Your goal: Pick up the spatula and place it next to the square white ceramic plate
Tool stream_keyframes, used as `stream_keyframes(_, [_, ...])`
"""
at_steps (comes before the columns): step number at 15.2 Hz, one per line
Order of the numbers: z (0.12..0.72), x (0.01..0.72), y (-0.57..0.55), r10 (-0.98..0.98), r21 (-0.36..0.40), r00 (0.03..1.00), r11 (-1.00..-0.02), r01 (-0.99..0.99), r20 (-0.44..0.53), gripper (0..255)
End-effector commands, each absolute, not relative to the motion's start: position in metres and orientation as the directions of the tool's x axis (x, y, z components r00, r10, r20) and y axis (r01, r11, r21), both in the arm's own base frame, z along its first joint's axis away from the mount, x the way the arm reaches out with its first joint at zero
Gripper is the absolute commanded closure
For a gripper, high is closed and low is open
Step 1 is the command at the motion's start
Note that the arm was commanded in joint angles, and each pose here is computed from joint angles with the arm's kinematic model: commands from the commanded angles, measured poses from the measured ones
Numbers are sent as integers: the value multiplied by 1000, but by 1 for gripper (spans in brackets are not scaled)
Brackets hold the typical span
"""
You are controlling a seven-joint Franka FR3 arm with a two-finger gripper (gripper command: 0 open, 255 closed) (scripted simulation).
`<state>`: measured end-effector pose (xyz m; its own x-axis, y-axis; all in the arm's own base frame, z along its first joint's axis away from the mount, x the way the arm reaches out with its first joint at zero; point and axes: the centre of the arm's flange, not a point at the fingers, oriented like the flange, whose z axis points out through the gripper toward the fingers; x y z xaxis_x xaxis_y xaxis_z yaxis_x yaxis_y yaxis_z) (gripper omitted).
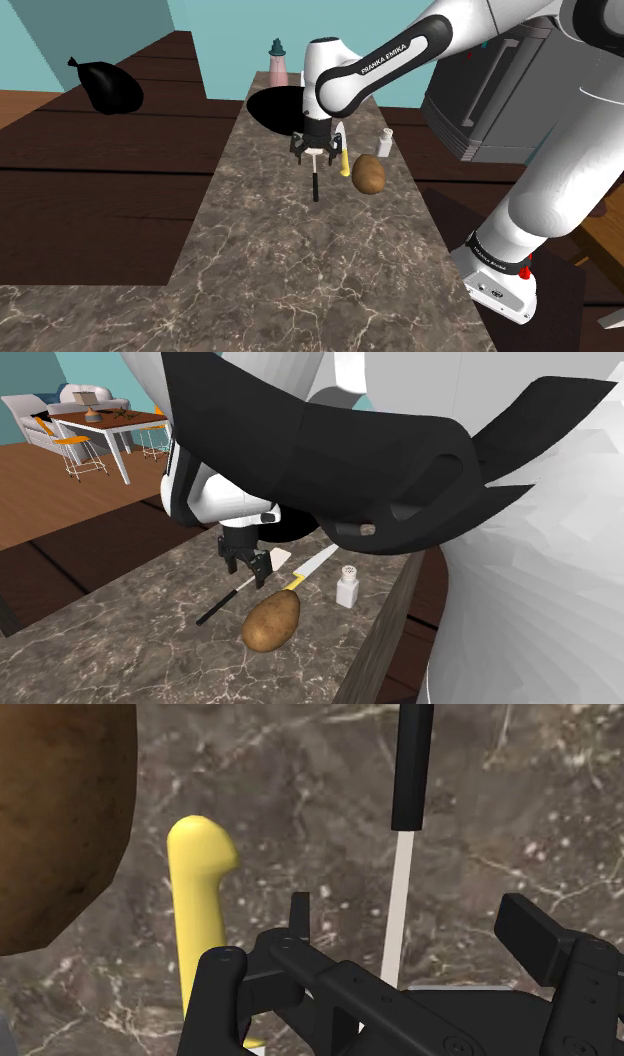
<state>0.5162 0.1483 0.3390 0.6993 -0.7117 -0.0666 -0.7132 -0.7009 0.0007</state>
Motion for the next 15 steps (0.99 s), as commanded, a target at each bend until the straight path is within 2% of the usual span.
stream_keyframes(1, [338, 516, 148, -712, 0, 699, -701, -713, -66, 0])
stream_keyframes(4, [339, 516, 148, -712, 1, 699, -701, -713, -66, 0])
stream_keyframes(5, [339, 516, 148, -712, 1, 699, -701, -713, -66, 255])
stream_keyframes(15, [344, 516, 148, -712, 0, 699, -701, -713, -66, 255])
